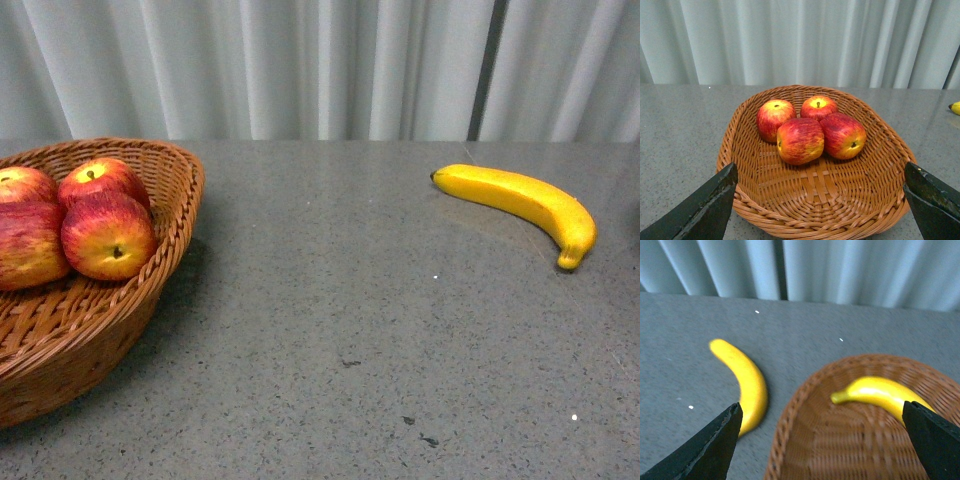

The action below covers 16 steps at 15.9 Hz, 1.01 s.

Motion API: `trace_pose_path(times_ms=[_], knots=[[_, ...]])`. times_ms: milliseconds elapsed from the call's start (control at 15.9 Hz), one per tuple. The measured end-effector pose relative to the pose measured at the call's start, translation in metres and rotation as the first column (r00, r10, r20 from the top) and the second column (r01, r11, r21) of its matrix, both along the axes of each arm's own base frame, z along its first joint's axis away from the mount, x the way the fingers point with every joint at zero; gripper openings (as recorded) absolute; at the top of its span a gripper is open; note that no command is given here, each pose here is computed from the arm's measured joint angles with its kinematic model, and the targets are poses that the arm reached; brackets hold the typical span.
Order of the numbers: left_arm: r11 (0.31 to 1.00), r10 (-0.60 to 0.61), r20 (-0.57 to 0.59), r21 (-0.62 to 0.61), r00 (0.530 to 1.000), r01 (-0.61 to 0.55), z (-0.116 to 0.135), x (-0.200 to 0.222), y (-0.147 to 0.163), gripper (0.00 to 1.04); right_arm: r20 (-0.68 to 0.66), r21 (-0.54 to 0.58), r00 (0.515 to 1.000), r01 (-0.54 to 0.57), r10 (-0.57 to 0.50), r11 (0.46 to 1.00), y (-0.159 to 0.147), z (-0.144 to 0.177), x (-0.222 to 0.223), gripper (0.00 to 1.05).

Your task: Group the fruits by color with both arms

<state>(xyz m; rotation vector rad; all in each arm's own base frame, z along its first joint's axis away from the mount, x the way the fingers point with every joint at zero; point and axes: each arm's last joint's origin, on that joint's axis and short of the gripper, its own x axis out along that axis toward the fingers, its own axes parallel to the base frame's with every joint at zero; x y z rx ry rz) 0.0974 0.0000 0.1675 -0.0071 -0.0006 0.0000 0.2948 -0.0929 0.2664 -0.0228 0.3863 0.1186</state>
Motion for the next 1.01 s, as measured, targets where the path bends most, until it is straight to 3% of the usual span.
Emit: trace_pose_path(times_ms=[126, 314, 692, 1006], knots=[[1.000, 0.000, 0.001, 0.000, 1.000, 0.000, 0.000, 0.000, 0.000, 0.98, 0.055, -0.009, 0.986, -0.154, 0.155, 0.988, 0.047, 0.007, 0.029, 0.98], [1.000, 0.000, 0.000, 0.000, 1.000, 0.000, 0.000, 0.000, 0.000, 0.98, -0.040, 0.009, 0.950, -0.310, 0.310, 0.951, 0.095, -0.030, 0.076, 0.98], [1.000, 0.000, 0.000, 0.000, 1.000, 0.000, 0.000, 0.000, 0.000, 0.98, -0.178, -0.002, 0.922, -0.350, 0.344, 0.937, 0.104, -0.082, 0.140, 0.98], [1.000, 0.000, 0.000, 0.000, 1.000, 0.000, 0.000, 0.000, 0.000, 0.98, -0.242, -0.015, 0.918, -0.329, 0.316, 0.944, 0.103, -0.098, 0.171, 0.98]])
